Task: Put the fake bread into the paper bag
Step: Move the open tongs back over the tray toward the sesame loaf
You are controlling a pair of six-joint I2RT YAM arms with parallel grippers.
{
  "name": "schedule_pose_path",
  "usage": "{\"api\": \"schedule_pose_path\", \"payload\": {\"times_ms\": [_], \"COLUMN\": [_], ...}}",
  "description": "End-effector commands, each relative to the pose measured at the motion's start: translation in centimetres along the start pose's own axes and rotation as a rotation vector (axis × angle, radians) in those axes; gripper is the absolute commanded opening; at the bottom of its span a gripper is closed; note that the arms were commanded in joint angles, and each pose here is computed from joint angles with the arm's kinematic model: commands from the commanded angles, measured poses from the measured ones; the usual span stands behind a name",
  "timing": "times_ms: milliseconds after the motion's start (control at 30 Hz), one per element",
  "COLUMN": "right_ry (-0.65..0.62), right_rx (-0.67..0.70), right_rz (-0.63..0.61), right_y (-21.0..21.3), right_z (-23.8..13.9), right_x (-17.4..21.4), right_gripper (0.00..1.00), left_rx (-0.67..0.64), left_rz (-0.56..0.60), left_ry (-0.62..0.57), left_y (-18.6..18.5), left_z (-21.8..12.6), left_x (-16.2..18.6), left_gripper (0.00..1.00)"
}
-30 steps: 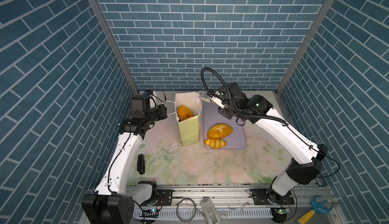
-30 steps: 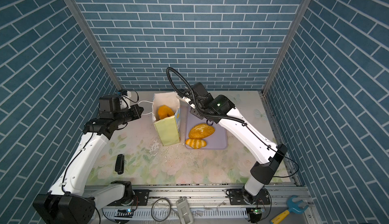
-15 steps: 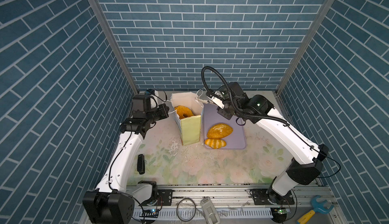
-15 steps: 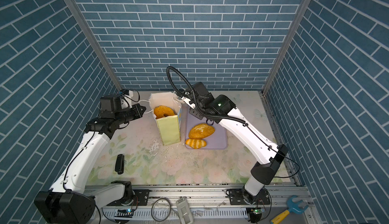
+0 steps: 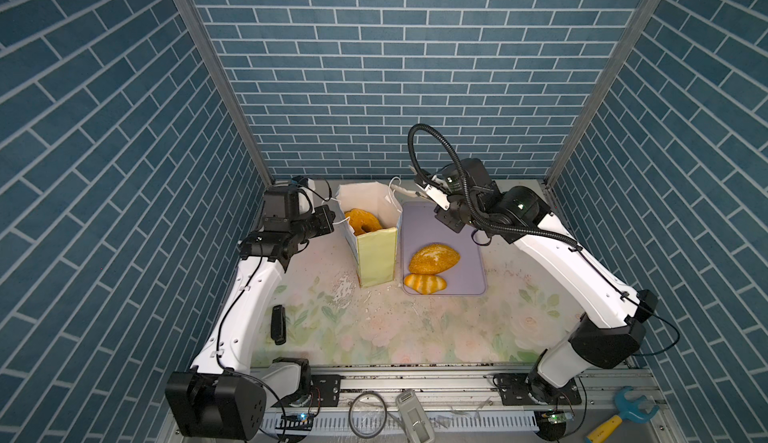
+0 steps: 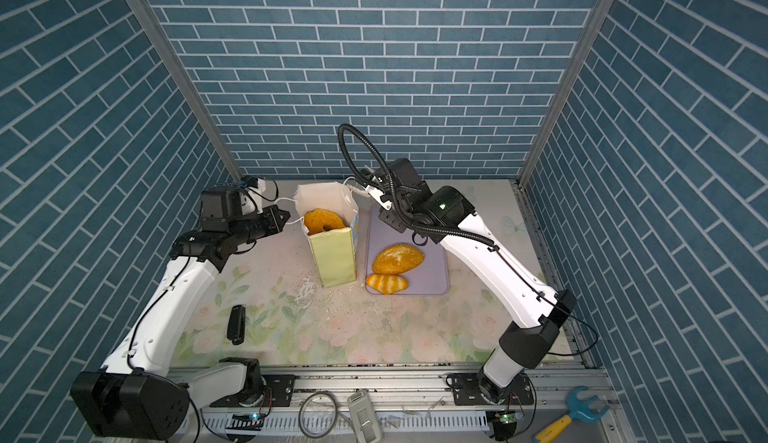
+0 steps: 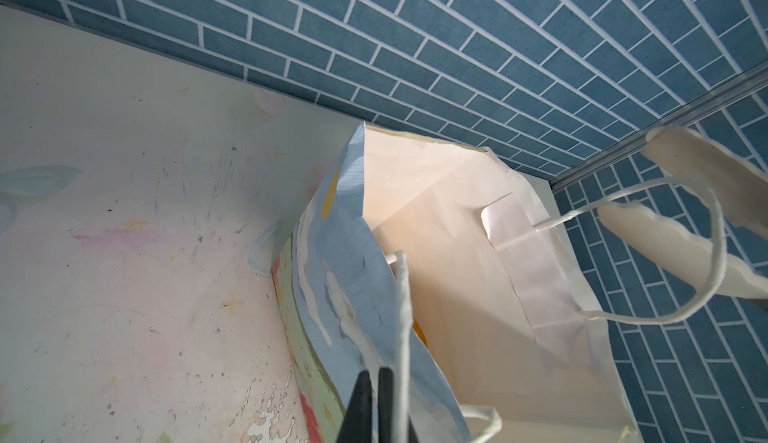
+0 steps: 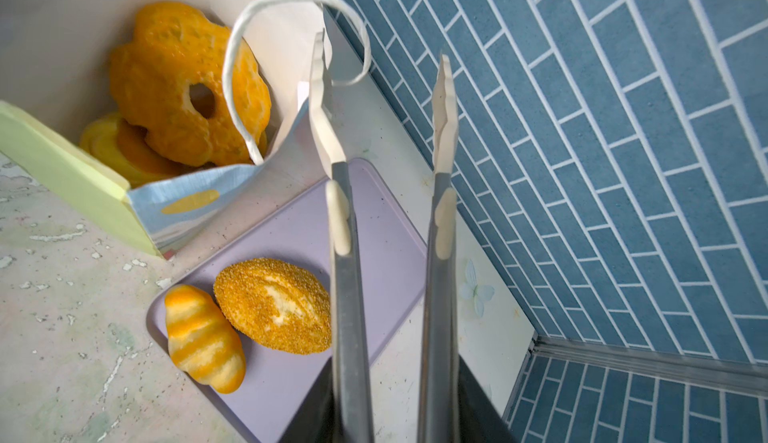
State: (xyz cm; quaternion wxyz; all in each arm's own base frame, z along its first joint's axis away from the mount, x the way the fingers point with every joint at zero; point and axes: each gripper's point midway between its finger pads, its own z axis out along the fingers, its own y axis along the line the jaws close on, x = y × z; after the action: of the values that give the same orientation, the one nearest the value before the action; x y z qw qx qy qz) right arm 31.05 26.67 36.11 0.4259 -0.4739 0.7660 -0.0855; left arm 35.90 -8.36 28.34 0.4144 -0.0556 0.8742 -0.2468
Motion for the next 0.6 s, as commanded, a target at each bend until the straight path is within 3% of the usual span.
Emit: {"api": "schedule_pose_path", "payload": {"times_ms": [0,233,567], "right_ry": [-0.021,0.076,0.262], "right_rx": [0.021,0.015,-0.031], "right_rz": [0.069,0.113,0.368], "right_y": [-1.0,0.0,0.9], "right_z": [-2.6,-2.8,0.4], "right_x": [1.2,5.0,13.7], "right_gripper": [0.39,0.38,0.38], "left_rx": [-0.002,-0.021,-0.017], "left_rz": [0.043,0.08,0.089], "left_ry": [0.005,0.046,0.049], "left_y": [-0.4,-0.2,-0.1], "left_z": [-0.3,-0.3,-0.5], "left_x": [-0.5,-0.4,-0.4], "left_gripper": [0.08,0.08,0.08]}}
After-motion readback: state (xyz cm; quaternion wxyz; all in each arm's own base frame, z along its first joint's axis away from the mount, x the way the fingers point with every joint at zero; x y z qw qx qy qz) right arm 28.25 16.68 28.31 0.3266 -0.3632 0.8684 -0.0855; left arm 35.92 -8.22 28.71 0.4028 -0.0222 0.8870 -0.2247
